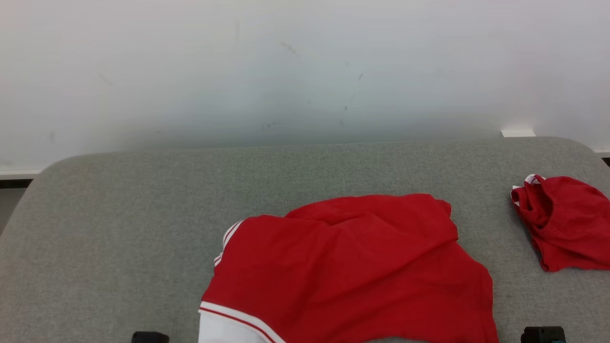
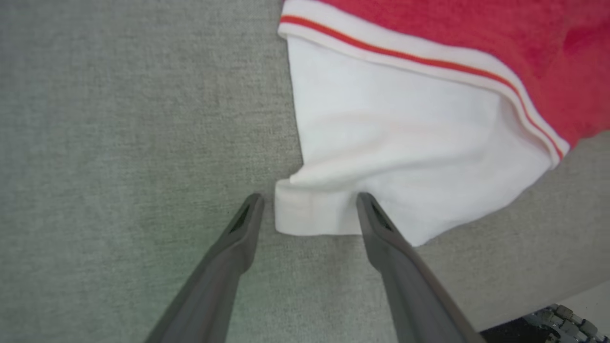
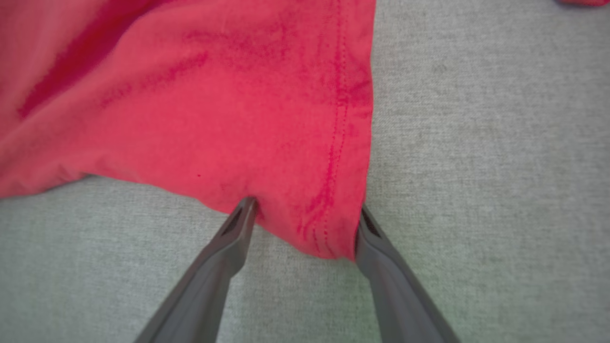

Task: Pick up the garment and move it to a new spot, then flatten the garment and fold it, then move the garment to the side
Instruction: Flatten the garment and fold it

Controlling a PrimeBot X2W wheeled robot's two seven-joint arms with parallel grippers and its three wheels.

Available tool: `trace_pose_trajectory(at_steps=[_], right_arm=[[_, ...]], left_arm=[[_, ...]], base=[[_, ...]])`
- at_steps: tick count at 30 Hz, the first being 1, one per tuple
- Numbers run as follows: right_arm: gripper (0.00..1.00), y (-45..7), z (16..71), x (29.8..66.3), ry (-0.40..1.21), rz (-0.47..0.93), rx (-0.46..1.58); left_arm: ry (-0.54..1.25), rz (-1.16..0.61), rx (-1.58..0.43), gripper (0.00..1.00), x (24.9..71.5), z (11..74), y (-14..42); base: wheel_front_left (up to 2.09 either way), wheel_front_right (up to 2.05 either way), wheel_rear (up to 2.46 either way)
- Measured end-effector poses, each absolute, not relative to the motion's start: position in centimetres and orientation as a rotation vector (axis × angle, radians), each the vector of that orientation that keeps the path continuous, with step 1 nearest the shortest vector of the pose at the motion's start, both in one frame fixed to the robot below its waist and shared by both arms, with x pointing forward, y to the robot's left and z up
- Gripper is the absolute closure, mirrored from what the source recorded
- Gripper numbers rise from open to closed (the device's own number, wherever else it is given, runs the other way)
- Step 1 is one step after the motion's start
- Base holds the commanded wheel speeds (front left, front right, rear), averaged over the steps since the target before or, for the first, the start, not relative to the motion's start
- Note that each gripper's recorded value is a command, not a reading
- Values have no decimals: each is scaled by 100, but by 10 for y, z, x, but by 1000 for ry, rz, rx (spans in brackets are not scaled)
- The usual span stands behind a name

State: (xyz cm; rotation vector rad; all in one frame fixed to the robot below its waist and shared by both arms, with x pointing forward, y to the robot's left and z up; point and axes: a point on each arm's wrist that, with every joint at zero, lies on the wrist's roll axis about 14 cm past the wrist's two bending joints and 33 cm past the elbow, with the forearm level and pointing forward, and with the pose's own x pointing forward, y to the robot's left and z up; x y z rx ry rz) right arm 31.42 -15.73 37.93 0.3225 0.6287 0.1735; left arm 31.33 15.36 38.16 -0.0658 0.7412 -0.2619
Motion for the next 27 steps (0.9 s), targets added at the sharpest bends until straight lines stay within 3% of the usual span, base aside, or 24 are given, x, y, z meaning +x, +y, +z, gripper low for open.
trace_pose_trajectory(at_steps=[6, 7, 8, 10, 19, 27], right_arm=[[0, -157, 376, 315, 636, 174, 316], [7, -157, 375, 316, 638, 175, 318], [56, -156, 375, 316, 637, 176, 321], [100, -156, 376, 316, 631, 177, 323], [100, -158, 392, 328, 531, 178, 338], [100, -158, 434, 347, 377, 219, 366]], left_arm=[[769, -307, -82, 0, 312, 376, 140], [773, -313, -88, 4, 312, 375, 139], [773, -317, -95, 37, 313, 375, 137], [771, -320, -95, 100, 313, 376, 137], [702, -331, -97, 100, 318, 391, 139], [455, -353, -153, 100, 349, 455, 131]], base=[[0, 0, 0], [0, 0, 0], [0, 0, 0], [0, 0, 0], [0, 0, 0], [0, 0, 0]])
